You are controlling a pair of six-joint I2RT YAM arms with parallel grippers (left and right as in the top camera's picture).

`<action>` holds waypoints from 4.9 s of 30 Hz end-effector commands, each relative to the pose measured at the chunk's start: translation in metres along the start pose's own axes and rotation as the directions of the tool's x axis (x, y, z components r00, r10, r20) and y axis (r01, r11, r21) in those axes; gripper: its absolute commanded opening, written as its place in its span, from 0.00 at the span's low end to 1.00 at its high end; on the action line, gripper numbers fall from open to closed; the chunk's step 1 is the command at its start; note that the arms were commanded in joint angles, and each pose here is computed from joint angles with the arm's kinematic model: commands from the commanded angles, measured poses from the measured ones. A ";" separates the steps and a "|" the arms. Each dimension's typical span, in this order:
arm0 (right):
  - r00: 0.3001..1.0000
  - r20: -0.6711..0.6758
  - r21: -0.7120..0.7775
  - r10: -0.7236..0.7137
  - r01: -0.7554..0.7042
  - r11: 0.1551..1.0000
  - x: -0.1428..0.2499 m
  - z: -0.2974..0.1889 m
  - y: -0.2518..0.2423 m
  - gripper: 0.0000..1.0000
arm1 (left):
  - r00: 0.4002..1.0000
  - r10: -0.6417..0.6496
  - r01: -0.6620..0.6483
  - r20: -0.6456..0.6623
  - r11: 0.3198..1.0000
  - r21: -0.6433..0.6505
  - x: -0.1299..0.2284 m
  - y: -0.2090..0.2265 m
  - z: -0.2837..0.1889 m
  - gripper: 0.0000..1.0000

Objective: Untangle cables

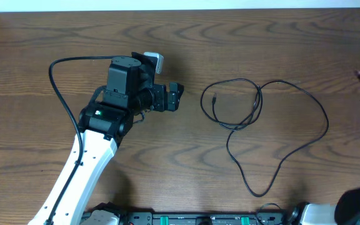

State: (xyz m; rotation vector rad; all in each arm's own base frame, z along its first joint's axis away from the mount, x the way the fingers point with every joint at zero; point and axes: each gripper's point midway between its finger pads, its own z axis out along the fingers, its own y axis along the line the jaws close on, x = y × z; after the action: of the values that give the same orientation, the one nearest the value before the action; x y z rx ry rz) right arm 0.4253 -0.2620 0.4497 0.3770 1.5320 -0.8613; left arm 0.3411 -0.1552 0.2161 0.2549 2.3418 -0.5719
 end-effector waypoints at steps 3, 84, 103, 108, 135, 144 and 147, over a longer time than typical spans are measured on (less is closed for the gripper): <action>0.995 0.093 0.013 0.043 -0.045 0.999 -0.032 -0.009 -0.011 0.01 | 1.000 -0.007 0.007 0.015 1.000 -0.009 -0.008 0.001 -0.002 1.00; 0.853 -0.467 -0.646 -0.232 -0.149 0.749 0.207 -0.017 0.201 0.99 | 1.000 -0.007 0.007 0.015 1.000 -0.009 -0.008 0.001 -0.002 1.00; 0.173 -0.975 -0.191 -0.142 -0.307 0.933 0.304 -0.147 0.131 0.99 | 1.000 -0.007 0.008 0.015 1.000 -0.009 -0.008 0.001 -0.002 1.00; 0.117 -0.984 -0.174 -0.132 -0.519 0.837 0.290 -0.162 0.166 0.99 | 1.000 -0.007 0.007 0.015 1.000 -0.009 -0.008 0.001 -0.002 1.00; -0.015 -0.706 0.689 0.708 -0.246 0.682 0.391 -0.151 0.105 0.80 | 1.000 -0.007 0.007 0.015 1.000 -0.009 -0.008 0.001 -0.002 1.00; 0.004 -0.645 0.743 0.764 -0.228 0.629 0.400 -0.140 0.075 0.75 | 1.000 -0.007 0.007 0.015 1.000 -0.009 -0.008 0.001 -0.002 1.00; 0.029 -0.622 0.763 0.783 -0.201 0.614 0.404 -0.139 0.059 0.75 | 1.000 -0.007 0.007 0.015 1.000 -0.009 -0.008 0.001 -0.002 1.00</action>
State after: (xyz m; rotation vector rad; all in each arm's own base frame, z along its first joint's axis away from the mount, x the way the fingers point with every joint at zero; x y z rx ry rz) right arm 0.3112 -0.2102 0.0342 2.1066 2.0164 -0.1839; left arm 0.3411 -0.1552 0.2161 0.2545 2.3419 -0.5720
